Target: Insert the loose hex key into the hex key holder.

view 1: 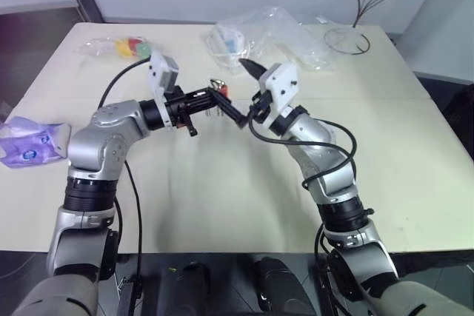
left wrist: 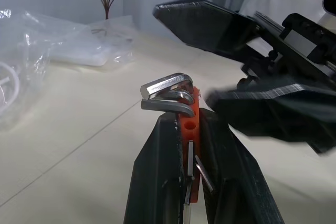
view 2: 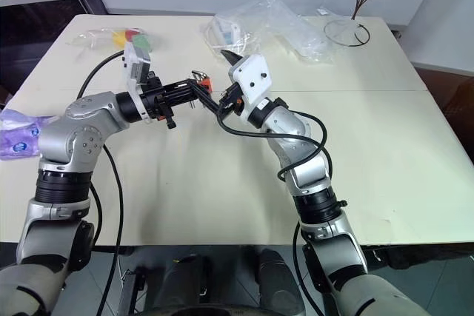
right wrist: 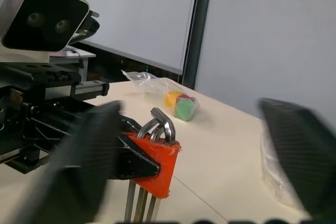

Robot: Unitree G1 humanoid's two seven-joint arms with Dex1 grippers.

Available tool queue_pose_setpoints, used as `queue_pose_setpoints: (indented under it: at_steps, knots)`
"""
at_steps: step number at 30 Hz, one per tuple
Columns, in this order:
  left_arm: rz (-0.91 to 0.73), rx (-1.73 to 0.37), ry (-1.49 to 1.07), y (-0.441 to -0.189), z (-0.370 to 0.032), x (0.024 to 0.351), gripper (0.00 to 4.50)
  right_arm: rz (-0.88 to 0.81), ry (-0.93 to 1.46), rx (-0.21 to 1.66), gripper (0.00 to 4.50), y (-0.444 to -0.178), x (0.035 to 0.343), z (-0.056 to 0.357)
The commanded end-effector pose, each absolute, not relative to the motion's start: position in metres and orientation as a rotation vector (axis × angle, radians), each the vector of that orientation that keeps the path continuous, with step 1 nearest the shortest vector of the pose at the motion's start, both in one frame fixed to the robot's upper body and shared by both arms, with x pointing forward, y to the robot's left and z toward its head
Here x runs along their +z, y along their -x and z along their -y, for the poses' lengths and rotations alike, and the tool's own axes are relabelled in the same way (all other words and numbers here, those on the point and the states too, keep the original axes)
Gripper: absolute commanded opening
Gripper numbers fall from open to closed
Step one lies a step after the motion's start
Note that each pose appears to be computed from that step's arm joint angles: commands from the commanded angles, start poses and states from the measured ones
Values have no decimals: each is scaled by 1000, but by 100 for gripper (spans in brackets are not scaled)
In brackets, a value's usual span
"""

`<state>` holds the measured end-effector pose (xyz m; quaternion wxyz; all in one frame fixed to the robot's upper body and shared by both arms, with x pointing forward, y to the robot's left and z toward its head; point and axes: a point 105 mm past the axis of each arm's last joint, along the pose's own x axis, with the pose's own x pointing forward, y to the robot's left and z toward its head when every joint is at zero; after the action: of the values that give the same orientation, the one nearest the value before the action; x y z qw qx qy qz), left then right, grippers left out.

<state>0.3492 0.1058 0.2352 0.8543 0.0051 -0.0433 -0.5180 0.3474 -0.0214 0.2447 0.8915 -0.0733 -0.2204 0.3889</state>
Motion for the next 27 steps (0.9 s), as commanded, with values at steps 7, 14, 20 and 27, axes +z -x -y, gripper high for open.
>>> queue_pose_setpoints:
  at_steps: [7, 14, 20, 27]
  knots:
    - [113, -1112, 58, -343, -97, 241, 0, 446, 101, 769, 446, -326, 243, 61]
    - [-80, -1130, 245, -344, -75, 192, 0, 331, 137, 570, 446, -330, 214, 119]
    - [-276, -1152, 486, -347, -48, 161, 0, 256, 156, 457, 446, -323, 192, 149]
    - [-458, -1158, 590, -348, -18, 131, 0, 241, 172, 418, 446, -313, 185, 151]
